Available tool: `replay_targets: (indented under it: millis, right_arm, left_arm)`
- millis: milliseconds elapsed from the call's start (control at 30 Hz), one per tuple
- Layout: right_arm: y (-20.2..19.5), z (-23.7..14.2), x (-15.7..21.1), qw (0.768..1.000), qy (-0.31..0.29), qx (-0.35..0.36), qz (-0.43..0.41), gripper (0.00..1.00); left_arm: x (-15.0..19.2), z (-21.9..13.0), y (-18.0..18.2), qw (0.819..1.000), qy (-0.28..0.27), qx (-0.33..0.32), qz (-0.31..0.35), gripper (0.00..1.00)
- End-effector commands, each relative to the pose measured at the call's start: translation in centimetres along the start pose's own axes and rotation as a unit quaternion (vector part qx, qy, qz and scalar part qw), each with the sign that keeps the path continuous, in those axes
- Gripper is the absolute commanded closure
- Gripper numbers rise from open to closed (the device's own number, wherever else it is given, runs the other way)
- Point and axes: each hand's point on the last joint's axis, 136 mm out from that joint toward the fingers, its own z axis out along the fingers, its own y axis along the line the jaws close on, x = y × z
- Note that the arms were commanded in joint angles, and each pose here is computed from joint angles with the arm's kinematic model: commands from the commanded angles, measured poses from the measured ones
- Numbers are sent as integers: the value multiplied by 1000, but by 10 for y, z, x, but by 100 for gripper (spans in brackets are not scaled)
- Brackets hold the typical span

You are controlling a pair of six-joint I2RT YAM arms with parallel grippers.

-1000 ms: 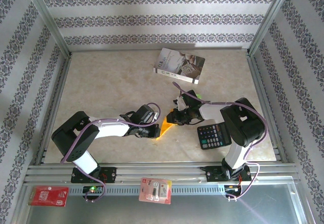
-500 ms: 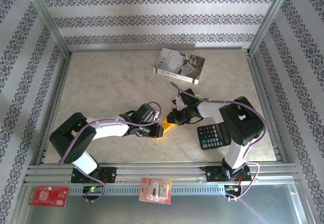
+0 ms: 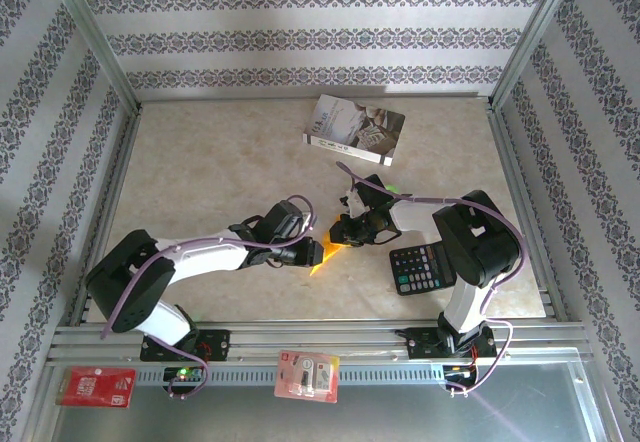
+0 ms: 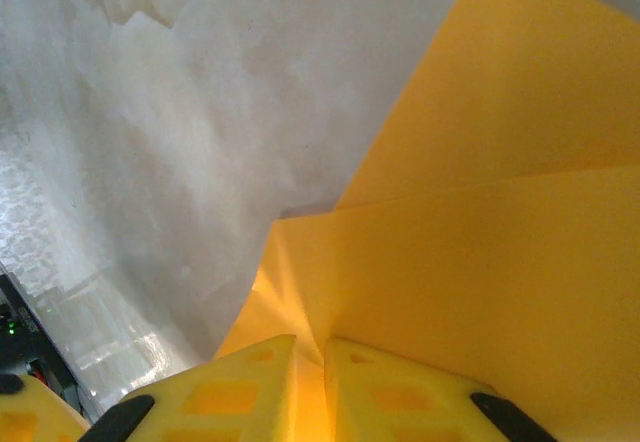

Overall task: Fold a paper plane with a square sheet of paper (pick it up from the middle)
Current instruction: Fold the wing for the fifth time at the center of the table.

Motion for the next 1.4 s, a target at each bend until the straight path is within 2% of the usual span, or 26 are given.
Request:
replay_targets:
  millis: [0,67,133,233,367,767,1367]
  right_arm:
    - [-49,10,19,995,20,93,22,79]
    - [-48,10,18,995,19,91,22,79]
    - [-49,11,19,995,21,92,23,79]
    - [-49,11,19,995,21,93,23,80]
    - [-50,11,19,995,20,93,23,80]
    - [-49,10,19,995,19,91,23,80]
    - [-50,10,20,995,21,93,25,80]
  left_arm:
    - [-7,-19,12,998,-37,-53,-3,70]
    - [-11,-26,6,998,-55,-39,6,69]
    - [-15,-28,-14,998,-65,14,15,70]
    - [-13,-18,-46,995,-31,98,19,83]
    - [-10,2,-53,992,2,124,3,94]
    - [5,38,-13,997,52,57,-12,96]
    - [34,46,29,996,76,13,-36,97]
